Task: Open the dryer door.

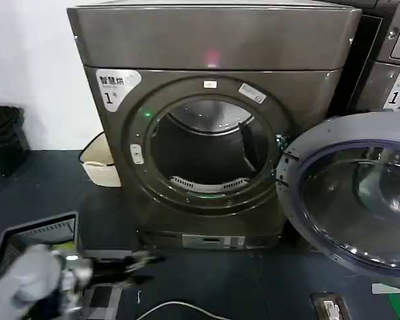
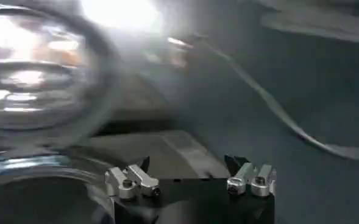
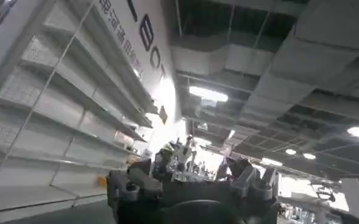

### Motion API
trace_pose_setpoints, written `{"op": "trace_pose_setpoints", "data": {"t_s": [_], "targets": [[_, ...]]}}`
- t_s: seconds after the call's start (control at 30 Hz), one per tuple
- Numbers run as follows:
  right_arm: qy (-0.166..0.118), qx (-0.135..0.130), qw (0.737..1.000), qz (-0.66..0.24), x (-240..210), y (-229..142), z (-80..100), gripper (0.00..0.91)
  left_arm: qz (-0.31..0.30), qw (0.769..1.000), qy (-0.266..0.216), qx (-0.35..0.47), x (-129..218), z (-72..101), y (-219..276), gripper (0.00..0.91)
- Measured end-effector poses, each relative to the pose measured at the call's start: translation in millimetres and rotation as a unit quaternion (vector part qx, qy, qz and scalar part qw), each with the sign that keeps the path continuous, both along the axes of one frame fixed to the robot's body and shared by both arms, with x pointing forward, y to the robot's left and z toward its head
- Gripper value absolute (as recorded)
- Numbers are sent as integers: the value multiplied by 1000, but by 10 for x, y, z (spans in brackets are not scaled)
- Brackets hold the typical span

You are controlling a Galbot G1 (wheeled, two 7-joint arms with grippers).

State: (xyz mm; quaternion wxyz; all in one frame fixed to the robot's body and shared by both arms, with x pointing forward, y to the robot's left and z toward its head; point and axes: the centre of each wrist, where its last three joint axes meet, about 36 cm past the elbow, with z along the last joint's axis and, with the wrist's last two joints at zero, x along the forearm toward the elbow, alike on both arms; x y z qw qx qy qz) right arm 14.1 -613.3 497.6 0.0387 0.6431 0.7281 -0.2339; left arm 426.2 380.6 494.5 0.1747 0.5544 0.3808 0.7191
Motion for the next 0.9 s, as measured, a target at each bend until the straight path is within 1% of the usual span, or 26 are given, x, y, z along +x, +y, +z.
{"op": "trace_pose_setpoints", "data": {"t_s": [0.1, 0.13, 0.2, 0.27, 0.33, 0.43, 0.5, 0.6, 0.77, 0.9], "targets": [[-10, 4, 1000, 4, 13, -10, -25, 907, 11, 992, -35, 117, -16, 56, 324, 907], [-15, 3, 1000, 8, 17, -16, -25, 907, 15, 986, -49, 156, -5, 97, 412, 907], [-18, 3, 1000, 9, 13, -32, -35, 907, 27, 970, -73, 230, 32, 186, 581, 907], [-18, 5, 1000, 10, 23, -39, -56, 907, 30, 954, -81, 286, 32, 203, 691, 907], [-15, 5, 1000, 14, 34, -37, -65, 907, 31, 941, -88, 326, 31, 224, 762, 907], [-18, 3, 1000, 18, 65, -33, -84, 907, 35, 927, -101, 359, 36, 294, 819, 907], [-20, 3, 1000, 19, 88, -29, -95, 907, 34, 921, -109, 372, 39, 343, 821, 907], [-19, 4, 1000, 20, 87, -30, -100, 907, 32, 915, -114, 386, 41, 370, 828, 907], [-16, 5, 1000, 18, 61, -39, -110, 907, 33, 913, -112, 392, 36, 372, 862, 907], [-16, 4, 1000, 19, 74, -36, -110, 907, 31, 898, -102, 428, 19, 309, 957, 907]]}}
